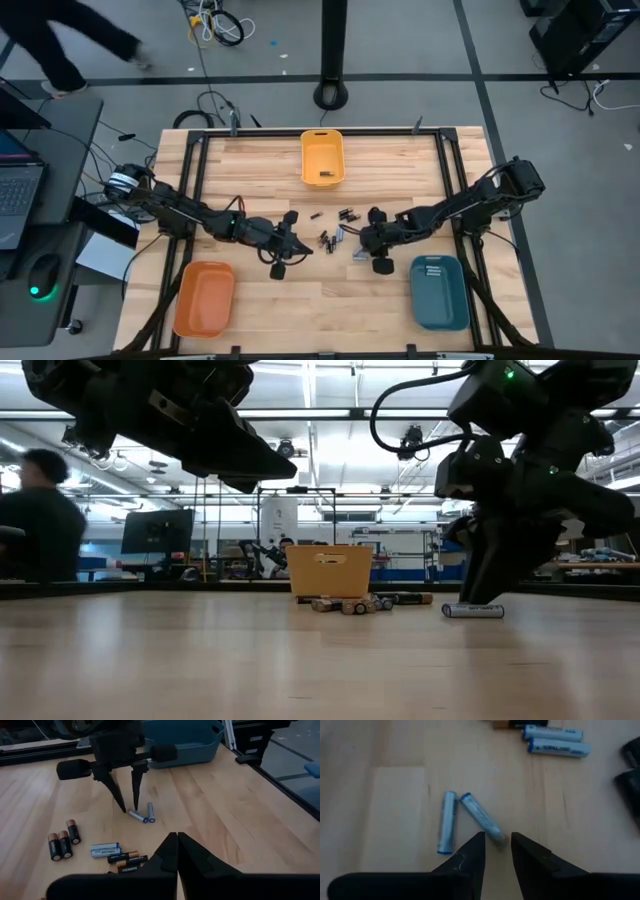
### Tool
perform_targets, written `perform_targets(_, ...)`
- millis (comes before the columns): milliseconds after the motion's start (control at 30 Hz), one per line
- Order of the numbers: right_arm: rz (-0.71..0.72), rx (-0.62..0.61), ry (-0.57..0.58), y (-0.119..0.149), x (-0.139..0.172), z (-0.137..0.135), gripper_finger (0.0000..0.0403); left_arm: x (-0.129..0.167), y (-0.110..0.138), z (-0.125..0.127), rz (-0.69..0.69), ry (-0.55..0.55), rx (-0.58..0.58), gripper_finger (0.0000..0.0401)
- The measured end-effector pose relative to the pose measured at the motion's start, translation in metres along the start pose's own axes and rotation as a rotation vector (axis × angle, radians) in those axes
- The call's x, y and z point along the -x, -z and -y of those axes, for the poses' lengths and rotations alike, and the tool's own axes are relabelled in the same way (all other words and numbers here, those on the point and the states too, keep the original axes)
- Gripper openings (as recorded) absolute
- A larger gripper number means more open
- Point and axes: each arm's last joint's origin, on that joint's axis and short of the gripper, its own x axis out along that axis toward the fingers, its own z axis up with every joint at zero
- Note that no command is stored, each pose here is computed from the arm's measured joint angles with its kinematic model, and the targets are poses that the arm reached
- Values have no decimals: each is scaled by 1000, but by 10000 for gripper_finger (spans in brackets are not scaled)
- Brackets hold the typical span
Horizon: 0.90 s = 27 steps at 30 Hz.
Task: Sort batteries
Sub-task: Put the white battery into the blue bin
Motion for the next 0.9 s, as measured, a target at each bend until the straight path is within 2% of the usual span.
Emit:
perform_targets(100, -8, -31, -48, -1, 0, 1, 103, 0, 0, -3, -1, -9, 1, 10)
perform_targets(333, -5, -52, -57, -3, 1, 0, 103, 0, 0, -7, -2, -7, -22, 10)
perform_targets(667, -22, 5, -72, -6, 2, -1, 138, -10, 10, -7, -16, -8, -19, 10)
perform_targets(900, -38, 55, -73, -5, 2, 0, 132, -27, 25, -6, 6, -8, 27, 10)
